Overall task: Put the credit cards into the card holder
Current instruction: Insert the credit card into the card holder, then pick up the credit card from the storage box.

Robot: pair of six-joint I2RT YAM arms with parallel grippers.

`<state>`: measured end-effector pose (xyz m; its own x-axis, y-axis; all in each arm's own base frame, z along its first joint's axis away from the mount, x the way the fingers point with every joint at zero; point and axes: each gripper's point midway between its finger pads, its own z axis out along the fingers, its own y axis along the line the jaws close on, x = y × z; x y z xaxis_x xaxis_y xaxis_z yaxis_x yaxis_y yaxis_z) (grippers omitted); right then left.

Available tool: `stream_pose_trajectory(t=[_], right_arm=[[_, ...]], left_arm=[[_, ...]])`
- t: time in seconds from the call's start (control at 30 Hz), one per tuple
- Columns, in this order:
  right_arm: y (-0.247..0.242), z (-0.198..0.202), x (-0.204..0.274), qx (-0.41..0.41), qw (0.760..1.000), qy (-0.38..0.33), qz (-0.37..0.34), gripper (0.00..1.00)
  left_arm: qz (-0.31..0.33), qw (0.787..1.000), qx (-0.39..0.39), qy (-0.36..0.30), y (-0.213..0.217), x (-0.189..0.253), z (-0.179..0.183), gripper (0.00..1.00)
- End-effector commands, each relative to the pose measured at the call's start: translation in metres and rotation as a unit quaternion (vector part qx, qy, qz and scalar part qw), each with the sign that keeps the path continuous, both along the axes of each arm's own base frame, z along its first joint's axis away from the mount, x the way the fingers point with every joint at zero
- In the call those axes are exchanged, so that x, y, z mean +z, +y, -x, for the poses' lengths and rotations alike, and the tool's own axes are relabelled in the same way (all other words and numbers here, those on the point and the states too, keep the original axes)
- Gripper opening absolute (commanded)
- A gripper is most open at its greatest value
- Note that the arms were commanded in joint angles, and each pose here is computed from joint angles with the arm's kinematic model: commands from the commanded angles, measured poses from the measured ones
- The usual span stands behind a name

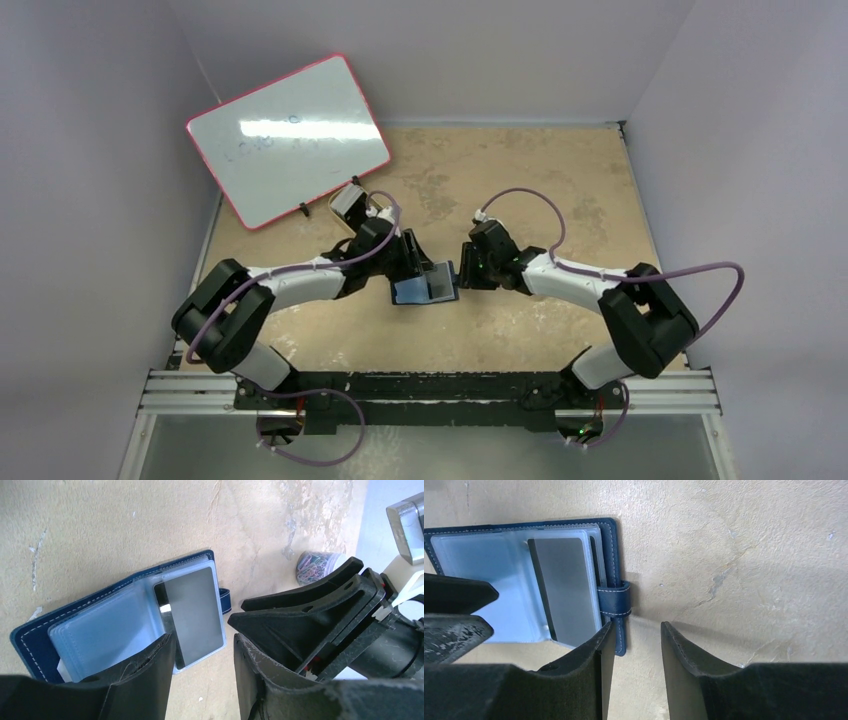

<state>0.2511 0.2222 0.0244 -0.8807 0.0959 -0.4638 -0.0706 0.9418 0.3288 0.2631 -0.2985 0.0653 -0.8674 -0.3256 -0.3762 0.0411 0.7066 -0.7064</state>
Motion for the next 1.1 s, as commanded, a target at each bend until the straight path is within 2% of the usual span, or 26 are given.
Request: stream_pose_trajectory(t=[0.0, 0.07, 0.27, 0.4, 0.5, 0.7, 0.9, 1.07], right_arm=[[0.003, -0.013, 0.029, -0.006, 0.999, -0.032, -0.009, 0.42], [0.007, -0.022, 0.039, 0.000, 0.998, -0.055, -0.014, 0.42], [0.022, -0.020, 0.055, 0.026, 0.996, -0.066, -0.056, 0.45], [0.028, -0.020, 0.066, 0.036, 0.993, -0.080, -0.078, 0.45], [0.025, -0.023, 0.072, 0.030, 0.992, -0.092, -0.076, 0.45], [0.028, -0.026, 0.083, 0.033, 0.990, -0.105, -0.085, 0.45], [0.027, -0.027, 0.091, 0.031, 0.990, -0.111, -0.083, 0.45], [0.029, -0.027, 0.093, 0.035, 0.988, -0.116, -0.092, 0.46]], left_arm=[[-0.035, 0.997, -0.008, -0.063, 0.003, 0.037, -0.018, 0.45], [-0.090, 0.993, -0.005, -0.078, 0.017, 0.040, -0.027, 0.46], [-0.239, 0.965, 0.034, -0.102, 0.078, 0.063, -0.065, 0.46], [-0.339, 0.934, 0.048, -0.102, 0.124, 0.070, -0.086, 0.48], [-0.410, 0.904, 0.057, -0.109, 0.151, 0.078, -0.104, 0.53], [-0.478, 0.867, 0.052, -0.131, 0.171, 0.086, -0.142, 0.60], [-0.552, 0.828, -0.011, -0.098, 0.177, 0.063, -0.167, 0.61], [-0.591, 0.802, -0.018, -0.085, 0.185, 0.061, -0.182, 0.63]])
